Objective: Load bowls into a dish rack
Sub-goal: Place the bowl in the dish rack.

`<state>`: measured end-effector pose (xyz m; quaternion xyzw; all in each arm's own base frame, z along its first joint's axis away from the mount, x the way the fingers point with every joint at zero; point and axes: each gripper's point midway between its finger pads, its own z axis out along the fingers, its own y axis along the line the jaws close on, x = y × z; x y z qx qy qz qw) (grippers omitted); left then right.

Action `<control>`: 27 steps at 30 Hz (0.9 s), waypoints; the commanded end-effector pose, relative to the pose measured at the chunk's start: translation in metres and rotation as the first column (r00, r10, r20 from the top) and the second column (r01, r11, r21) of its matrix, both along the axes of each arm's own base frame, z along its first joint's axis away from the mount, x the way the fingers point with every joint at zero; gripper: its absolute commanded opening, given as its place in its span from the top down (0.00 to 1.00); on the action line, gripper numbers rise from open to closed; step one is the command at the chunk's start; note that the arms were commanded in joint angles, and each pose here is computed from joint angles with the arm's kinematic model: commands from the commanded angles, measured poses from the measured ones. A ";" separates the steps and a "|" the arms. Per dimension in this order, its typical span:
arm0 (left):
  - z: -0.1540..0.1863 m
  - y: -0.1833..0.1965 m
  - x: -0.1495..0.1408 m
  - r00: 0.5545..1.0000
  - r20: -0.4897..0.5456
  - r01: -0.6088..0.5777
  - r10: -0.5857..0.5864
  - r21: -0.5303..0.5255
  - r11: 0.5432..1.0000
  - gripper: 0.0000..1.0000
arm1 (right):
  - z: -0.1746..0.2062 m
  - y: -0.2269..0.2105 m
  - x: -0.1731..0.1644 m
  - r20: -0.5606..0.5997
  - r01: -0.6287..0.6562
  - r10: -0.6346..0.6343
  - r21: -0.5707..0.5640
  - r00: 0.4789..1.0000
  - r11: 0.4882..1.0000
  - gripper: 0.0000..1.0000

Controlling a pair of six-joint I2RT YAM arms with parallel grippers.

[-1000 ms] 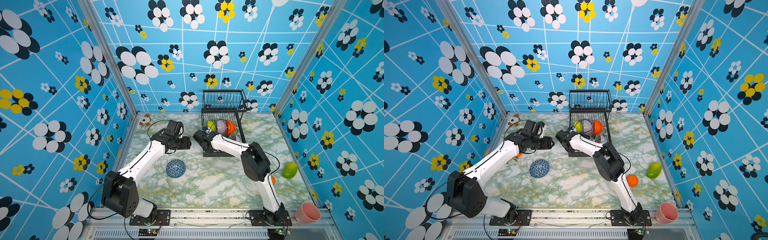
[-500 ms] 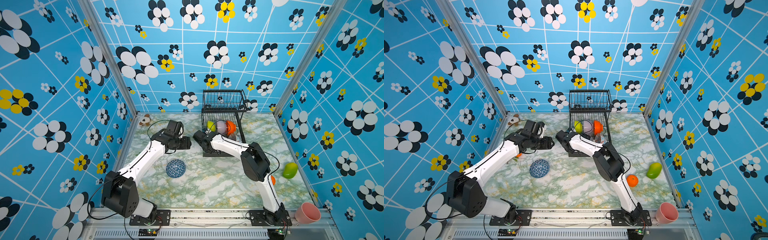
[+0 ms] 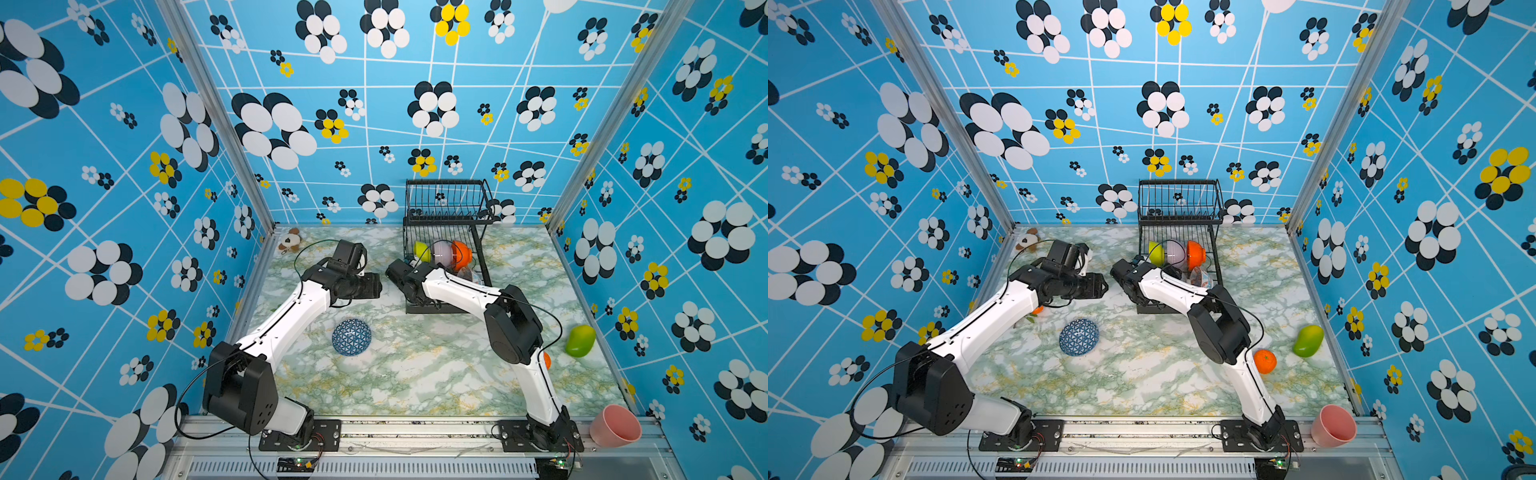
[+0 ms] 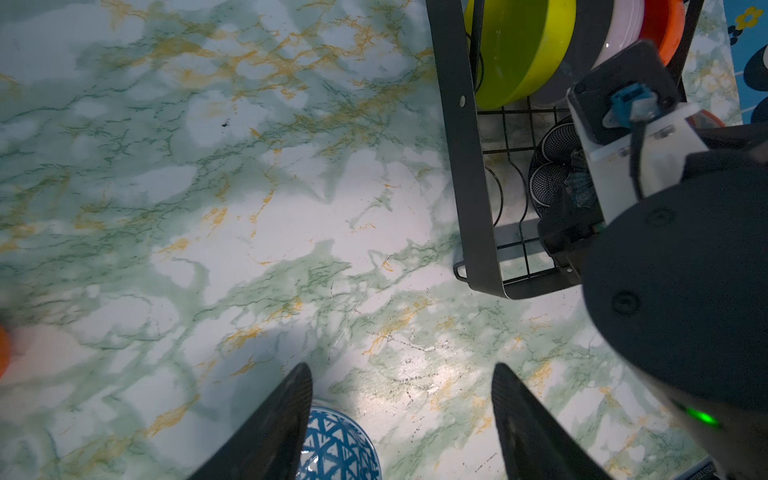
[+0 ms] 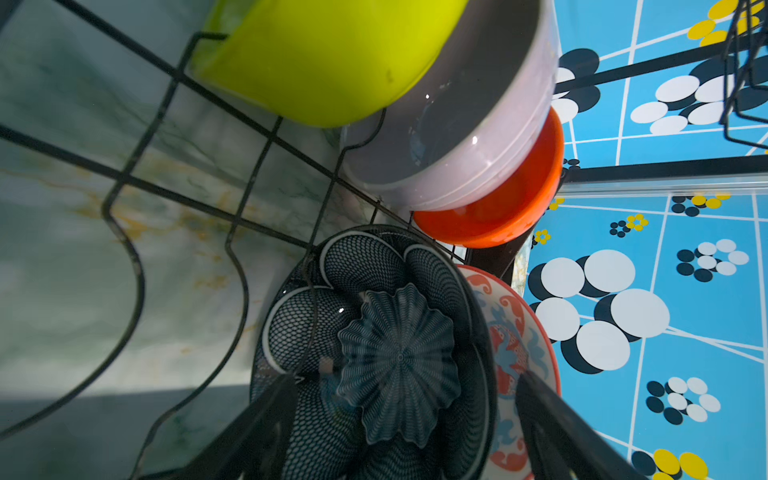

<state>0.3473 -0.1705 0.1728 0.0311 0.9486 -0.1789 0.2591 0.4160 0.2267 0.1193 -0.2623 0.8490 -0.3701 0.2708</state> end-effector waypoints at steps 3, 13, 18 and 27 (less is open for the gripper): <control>-0.001 0.017 0.000 0.999 -0.030 -0.021 0.023 0.079 0.997 0.30 | 0.050 0.011 -0.003 0.088 -0.001 -0.016 0.192 0.996 0.981 0.12; -0.009 0.043 -0.004 0.983 -0.161 -0.060 0.088 0.171 0.983 0.30 | 0.088 0.007 -0.016 0.147 -0.018 -0.036 0.348 0.989 0.937 0.11; -0.015 0.062 -0.023 0.962 -0.237 -0.094 0.134 0.174 0.980 0.30 | 0.101 0.000 -0.024 0.177 -0.030 -0.041 0.380 0.983 0.924 0.10; -0.038 0.094 -0.076 0.908 -0.343 -0.198 0.240 0.153 0.968 0.35 | 0.095 -0.008 -0.036 0.169 -0.030 -0.046 0.418 0.985 0.908 0.10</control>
